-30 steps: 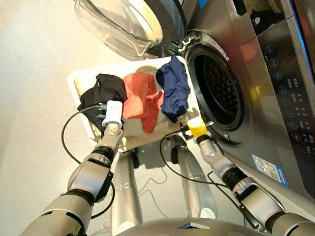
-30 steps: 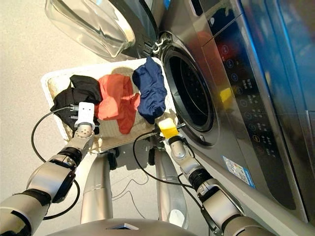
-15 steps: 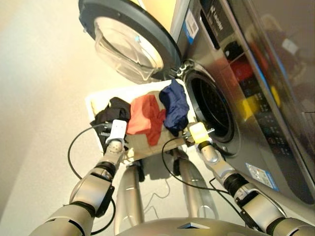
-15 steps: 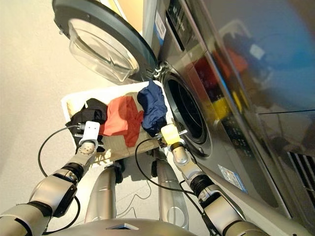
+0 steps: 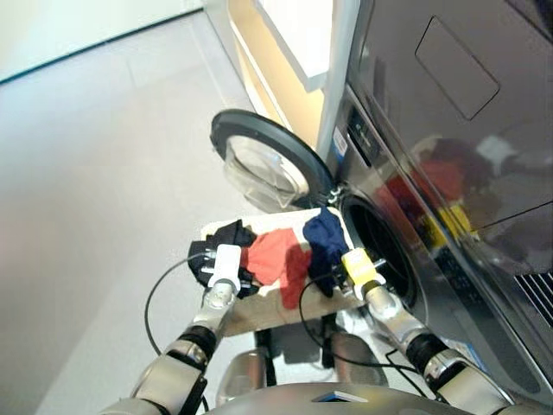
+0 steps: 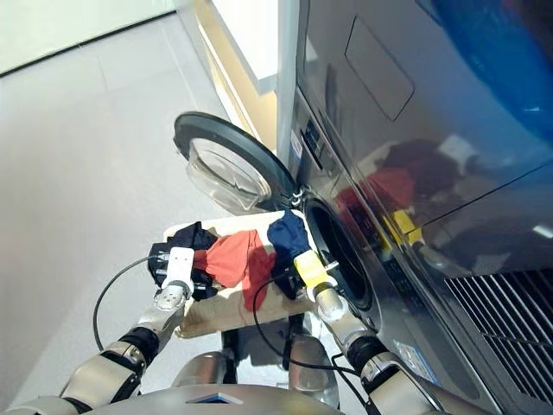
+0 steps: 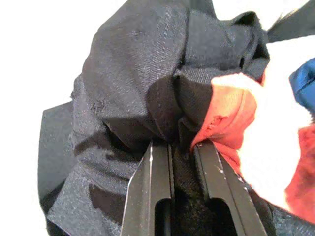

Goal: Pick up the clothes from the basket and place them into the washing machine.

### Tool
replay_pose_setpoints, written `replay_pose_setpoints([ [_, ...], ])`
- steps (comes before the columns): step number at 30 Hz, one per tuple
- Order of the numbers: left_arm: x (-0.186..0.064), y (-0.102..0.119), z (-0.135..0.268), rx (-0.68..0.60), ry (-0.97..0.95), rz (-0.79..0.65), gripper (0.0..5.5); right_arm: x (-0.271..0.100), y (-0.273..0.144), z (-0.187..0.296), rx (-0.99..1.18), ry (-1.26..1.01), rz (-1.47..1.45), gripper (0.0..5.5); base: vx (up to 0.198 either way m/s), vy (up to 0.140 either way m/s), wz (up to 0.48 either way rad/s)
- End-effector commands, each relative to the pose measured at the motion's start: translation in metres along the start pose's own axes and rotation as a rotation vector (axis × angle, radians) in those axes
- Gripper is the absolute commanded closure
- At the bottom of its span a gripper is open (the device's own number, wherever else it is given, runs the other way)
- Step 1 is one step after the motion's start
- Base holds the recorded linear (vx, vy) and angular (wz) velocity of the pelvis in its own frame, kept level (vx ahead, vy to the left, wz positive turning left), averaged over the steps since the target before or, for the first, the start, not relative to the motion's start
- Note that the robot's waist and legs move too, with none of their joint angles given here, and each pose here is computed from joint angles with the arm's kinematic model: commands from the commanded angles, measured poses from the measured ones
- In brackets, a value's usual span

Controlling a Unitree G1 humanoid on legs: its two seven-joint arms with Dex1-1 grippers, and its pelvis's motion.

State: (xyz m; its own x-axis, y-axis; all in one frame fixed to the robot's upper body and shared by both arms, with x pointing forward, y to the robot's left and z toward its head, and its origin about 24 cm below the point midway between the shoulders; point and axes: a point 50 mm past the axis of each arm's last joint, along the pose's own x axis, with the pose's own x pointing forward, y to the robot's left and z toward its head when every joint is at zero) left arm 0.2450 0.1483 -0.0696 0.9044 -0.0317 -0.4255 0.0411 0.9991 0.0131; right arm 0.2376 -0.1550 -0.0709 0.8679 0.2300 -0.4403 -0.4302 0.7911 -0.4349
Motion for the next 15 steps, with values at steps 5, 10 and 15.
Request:
replay_pose_setpoints([
  [5,-0.005,-0.002,0.046,-0.112,-0.231,-0.144,5.50,-0.002,0.016,0.027,-0.078,-0.153,0.120,0.00,0.000,0.000,0.000],
  [10,-0.013,-0.018,0.060,-0.204,-0.278,-0.249,5.50,-0.004,0.021,0.045,-0.147,-0.249,0.188,0.00,0.000,0.000,0.000],
  [15,-0.021,-0.028,0.077,-0.246,-0.339,-0.340,5.50,-0.006,0.024,0.059,-0.188,-0.316,0.222,0.00,0.000,0.000,0.000],
])
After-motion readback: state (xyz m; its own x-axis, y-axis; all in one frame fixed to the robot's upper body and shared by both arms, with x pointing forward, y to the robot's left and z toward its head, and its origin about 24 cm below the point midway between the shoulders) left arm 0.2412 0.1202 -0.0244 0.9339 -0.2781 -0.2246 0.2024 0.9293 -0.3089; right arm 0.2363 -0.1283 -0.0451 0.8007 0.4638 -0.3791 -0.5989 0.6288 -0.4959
